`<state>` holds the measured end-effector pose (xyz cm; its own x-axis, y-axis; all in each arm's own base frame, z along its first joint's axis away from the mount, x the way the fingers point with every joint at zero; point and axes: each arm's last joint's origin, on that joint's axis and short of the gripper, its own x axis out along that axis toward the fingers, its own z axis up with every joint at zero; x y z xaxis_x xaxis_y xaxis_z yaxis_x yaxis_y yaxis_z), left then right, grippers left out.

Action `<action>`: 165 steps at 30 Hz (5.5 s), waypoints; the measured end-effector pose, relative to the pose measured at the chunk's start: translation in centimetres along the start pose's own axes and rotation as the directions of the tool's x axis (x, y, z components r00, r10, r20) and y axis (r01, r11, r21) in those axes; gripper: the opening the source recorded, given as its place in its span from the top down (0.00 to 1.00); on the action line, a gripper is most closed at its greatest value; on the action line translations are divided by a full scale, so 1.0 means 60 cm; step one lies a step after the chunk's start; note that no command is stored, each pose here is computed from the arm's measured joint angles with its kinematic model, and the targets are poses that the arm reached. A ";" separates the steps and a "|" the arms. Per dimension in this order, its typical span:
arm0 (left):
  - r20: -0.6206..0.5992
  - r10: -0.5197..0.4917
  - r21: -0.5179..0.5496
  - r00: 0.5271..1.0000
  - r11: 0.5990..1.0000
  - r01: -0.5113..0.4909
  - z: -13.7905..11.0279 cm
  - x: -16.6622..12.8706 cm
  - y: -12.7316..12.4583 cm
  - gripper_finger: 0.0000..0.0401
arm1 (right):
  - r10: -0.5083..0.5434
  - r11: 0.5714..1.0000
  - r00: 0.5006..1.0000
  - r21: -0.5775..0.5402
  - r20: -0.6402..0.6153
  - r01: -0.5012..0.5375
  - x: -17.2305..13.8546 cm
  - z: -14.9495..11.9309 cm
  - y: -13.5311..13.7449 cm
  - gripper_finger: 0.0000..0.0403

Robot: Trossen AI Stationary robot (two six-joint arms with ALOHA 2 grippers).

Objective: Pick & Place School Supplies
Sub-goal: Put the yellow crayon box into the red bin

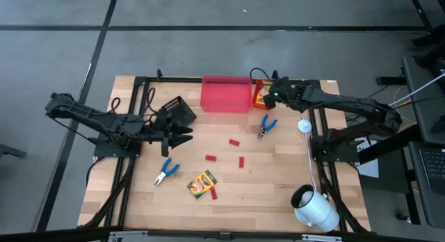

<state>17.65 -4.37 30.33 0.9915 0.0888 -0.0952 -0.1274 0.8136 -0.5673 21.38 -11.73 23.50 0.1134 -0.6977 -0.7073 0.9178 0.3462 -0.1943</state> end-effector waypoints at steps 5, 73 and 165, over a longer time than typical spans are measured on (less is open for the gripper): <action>0.002 0.001 -0.023 1.000 1.000 -0.001 -0.003 -0.002 -0.004 0.55 | -0.035 0.999 0.999 -0.038 0.015 0.036 0.018 0.001 0.012 1.00; 0.065 -0.072 0.000 0.995 0.997 0.072 -0.012 -0.020 -0.041 0.55 | 0.232 0.972 0.968 0.063 -0.100 -0.226 -0.014 0.011 0.107 0.77; 0.003 -0.206 0.126 0.979 0.971 0.204 0.011 -0.035 -0.069 0.55 | -0.211 0.938 0.825 -0.345 -0.525 0.020 0.068 0.204 0.080 0.51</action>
<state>16.15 -7.55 33.43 0.9965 -0.0793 0.0259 0.0822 0.8805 -0.4668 30.89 -20.60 27.98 -0.2995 -0.3191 -0.8992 0.7325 0.5270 -0.4310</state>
